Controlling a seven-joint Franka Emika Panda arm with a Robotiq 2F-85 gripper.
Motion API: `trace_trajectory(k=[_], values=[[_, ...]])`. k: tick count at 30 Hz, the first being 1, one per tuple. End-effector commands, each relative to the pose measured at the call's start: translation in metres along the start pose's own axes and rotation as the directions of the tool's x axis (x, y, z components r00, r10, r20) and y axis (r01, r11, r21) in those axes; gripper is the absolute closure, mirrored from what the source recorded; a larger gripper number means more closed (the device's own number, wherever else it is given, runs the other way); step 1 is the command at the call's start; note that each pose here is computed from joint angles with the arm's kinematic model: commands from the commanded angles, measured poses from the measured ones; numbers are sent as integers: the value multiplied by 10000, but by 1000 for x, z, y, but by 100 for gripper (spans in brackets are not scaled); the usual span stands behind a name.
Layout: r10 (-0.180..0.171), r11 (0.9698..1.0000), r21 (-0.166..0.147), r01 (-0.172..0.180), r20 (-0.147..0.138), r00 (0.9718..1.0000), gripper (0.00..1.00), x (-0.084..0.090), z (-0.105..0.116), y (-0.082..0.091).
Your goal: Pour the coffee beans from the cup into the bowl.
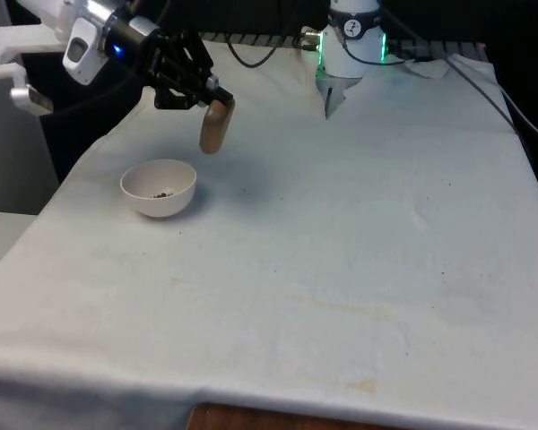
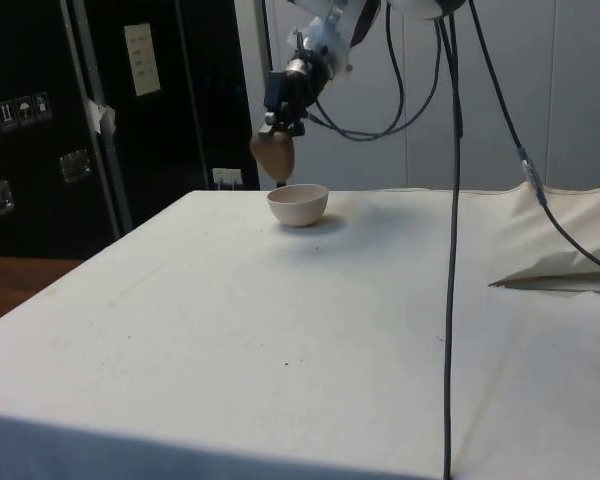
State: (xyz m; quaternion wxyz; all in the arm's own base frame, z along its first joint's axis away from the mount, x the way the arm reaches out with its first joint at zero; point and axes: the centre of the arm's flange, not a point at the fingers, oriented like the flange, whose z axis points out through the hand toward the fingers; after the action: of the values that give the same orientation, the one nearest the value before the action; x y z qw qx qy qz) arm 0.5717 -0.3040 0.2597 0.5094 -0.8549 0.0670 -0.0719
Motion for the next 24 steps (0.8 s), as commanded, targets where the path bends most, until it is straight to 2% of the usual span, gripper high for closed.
trace_trajectory(k=[1,5,6,7,9,14,15,16,23,24], values=[[37,9996,-291,-39,-58,10000,99,0,3,-4],[51,9987,-508,-47,76,10000,99,2,8,-5],[20,9996,-297,-15,157,9999,99,2,7,-2],[55,9983,-576,-49,97,9999,99,2,8,-6],[71,9973,-737,-57,189,9998,99,3,12,-7],[78,9950,-1000,-44,334,9994,99,5,19,-10],[52,9963,-860,-12,464,9989,99,7,19,-7],[88,9938,-1115,-43,399,9992,99,6,22,-10],[66,9889,-1486,20,576,9983,99,9,31,-14],[53,9915,-1304,38,698,9975,99,10,30,-11]])
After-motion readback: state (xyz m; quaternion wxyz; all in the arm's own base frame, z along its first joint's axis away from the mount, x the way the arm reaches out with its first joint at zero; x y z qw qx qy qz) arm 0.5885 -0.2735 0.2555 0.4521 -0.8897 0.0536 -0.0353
